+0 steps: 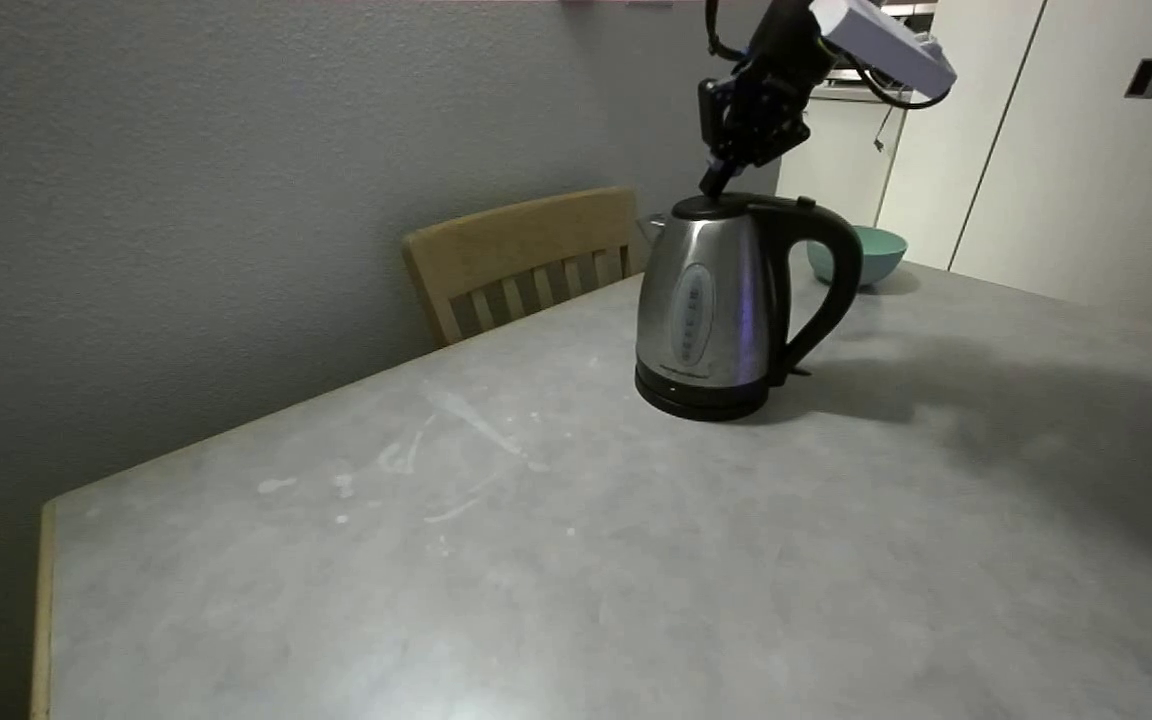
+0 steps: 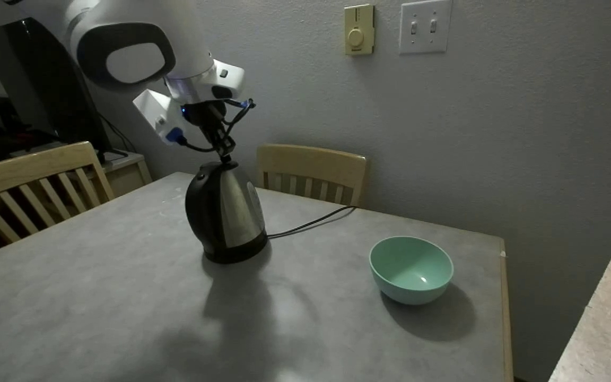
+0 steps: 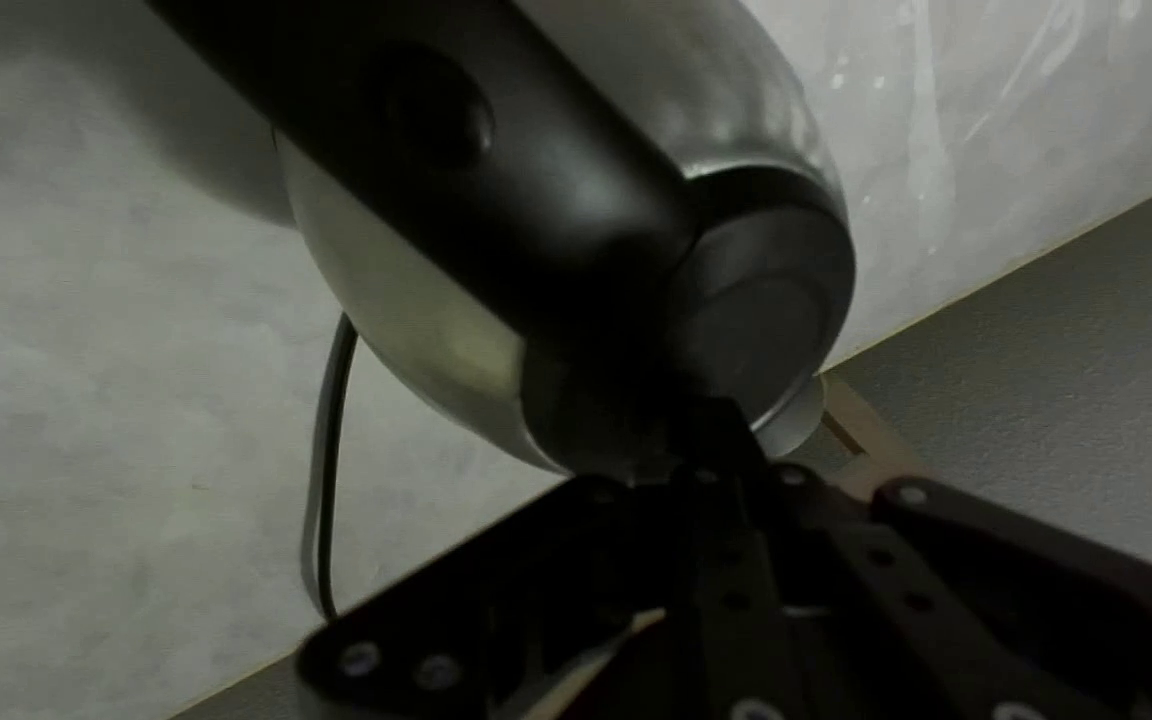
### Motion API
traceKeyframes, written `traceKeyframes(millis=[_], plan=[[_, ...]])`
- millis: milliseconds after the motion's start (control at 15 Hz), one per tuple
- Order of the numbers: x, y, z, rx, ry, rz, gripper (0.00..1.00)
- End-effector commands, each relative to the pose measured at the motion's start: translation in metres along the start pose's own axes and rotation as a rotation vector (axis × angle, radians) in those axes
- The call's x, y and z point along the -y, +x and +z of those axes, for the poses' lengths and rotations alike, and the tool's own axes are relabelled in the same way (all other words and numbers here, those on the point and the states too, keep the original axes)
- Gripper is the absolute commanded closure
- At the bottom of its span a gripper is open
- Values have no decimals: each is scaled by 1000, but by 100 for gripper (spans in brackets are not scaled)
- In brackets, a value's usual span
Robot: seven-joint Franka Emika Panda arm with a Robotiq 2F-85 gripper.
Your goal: Close the kettle
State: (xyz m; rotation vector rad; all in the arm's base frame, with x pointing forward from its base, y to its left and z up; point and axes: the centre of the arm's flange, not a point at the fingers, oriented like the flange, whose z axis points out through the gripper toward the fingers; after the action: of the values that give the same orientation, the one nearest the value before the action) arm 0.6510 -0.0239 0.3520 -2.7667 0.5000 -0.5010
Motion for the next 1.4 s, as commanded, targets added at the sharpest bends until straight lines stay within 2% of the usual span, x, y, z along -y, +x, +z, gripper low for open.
traceKeyframes(millis=[0,533,867,1000,1333], plan=[[-5,3,41,130,-58,5,100],[28,2,5,135,-118,-103,100],[43,-10,-11,159,-199,-166,100],[43,-15,-19,203,-235,-172,100],[36,-22,-33,362,-263,-172,100]])
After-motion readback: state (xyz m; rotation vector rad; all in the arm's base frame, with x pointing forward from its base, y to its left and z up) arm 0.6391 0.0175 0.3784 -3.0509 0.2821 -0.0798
